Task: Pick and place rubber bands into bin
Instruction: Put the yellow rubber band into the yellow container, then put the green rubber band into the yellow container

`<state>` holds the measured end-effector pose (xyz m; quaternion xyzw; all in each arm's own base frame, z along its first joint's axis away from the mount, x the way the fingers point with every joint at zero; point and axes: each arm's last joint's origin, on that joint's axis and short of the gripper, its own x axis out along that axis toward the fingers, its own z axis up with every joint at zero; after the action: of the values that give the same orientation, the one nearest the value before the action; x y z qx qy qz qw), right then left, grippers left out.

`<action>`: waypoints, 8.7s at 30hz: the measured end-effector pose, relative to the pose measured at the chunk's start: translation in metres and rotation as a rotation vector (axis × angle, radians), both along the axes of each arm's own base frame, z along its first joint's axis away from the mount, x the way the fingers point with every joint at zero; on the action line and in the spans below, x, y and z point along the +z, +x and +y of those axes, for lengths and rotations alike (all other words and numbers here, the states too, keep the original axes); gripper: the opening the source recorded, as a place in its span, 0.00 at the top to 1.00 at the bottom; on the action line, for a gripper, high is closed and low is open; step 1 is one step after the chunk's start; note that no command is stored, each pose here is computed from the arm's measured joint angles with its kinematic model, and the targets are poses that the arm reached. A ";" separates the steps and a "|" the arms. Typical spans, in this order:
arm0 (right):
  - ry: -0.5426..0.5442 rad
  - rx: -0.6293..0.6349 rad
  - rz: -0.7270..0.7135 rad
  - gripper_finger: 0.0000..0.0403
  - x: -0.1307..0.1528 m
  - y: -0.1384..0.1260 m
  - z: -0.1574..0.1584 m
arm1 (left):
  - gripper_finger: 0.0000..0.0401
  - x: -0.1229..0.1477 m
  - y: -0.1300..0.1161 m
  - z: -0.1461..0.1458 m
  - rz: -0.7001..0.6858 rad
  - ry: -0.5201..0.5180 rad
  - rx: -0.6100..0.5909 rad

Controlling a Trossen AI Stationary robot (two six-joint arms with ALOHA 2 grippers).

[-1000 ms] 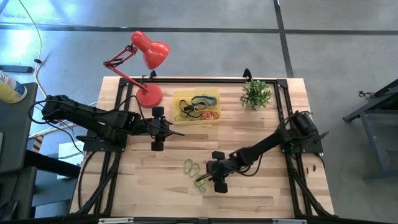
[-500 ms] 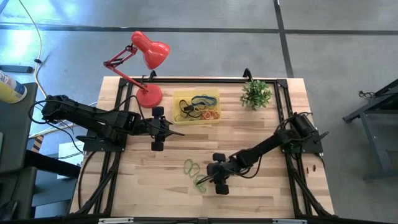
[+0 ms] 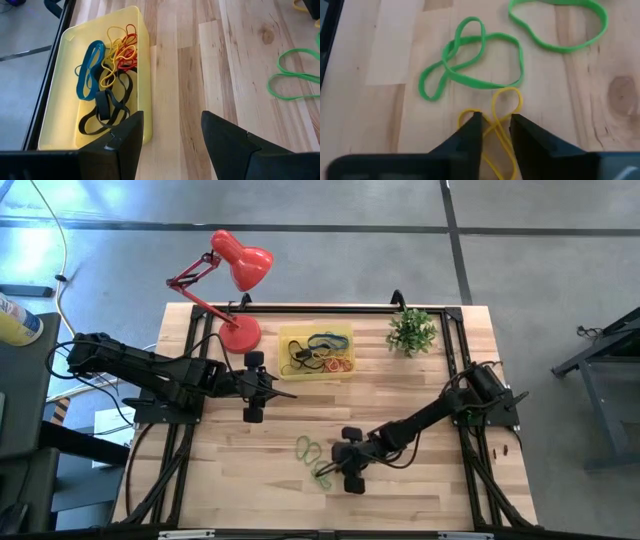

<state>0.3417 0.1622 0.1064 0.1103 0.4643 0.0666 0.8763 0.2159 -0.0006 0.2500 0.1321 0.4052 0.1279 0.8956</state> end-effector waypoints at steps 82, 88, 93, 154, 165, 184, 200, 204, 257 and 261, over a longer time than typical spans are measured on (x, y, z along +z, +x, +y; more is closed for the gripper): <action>-0.474 -0.445 -0.467 1.00 0.180 -0.026 -0.224 | 0.53 0.000 0.000 0.000 -0.011 -0.011 0.024; -0.448 -0.471 -0.449 1.00 0.179 -0.032 -0.248 | 0.53 0.000 0.000 0.000 -0.011 -0.010 0.024; -0.402 -0.447 -0.433 1.00 0.170 -0.030 -0.261 | 0.53 0.000 0.000 0.001 -0.012 0.006 0.038; -0.121 -0.161 -0.305 0.57 0.152 -0.026 -0.215 | 0.53 0.000 0.010 -0.010 -0.050 -0.225 -0.211; -0.188 0.058 -0.032 0.64 0.179 -0.100 -0.126 | 0.53 -0.044 0.047 -0.048 0.018 -0.444 -0.091; -0.309 -0.184 0.019 0.64 0.157 -0.128 -0.093 | 0.53 -0.078 0.102 -0.070 0.226 -0.439 0.250; -0.131 -0.233 -0.089 0.65 0.104 -0.129 -0.082 | 0.53 -0.082 0.109 -0.070 0.189 -0.413 0.320; -0.127 -0.237 -0.096 0.65 0.101 -0.129 -0.082 | 0.53 -0.086 0.111 -0.070 0.205 -0.384 0.284; -0.154 -0.247 -0.118 0.65 0.102 -0.128 -0.083 | 1.00 -0.122 0.120 -0.070 0.305 -0.395 0.252; -0.154 -0.247 -0.118 0.65 0.102 -0.128 -0.083 | 1.00 -0.118 0.116 -0.068 0.309 -0.386 0.259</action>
<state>0.2141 0.0791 0.2080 0.0949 0.3986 -0.0711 0.9094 0.3321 -0.0689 0.1322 -0.0761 0.5671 0.1402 0.8080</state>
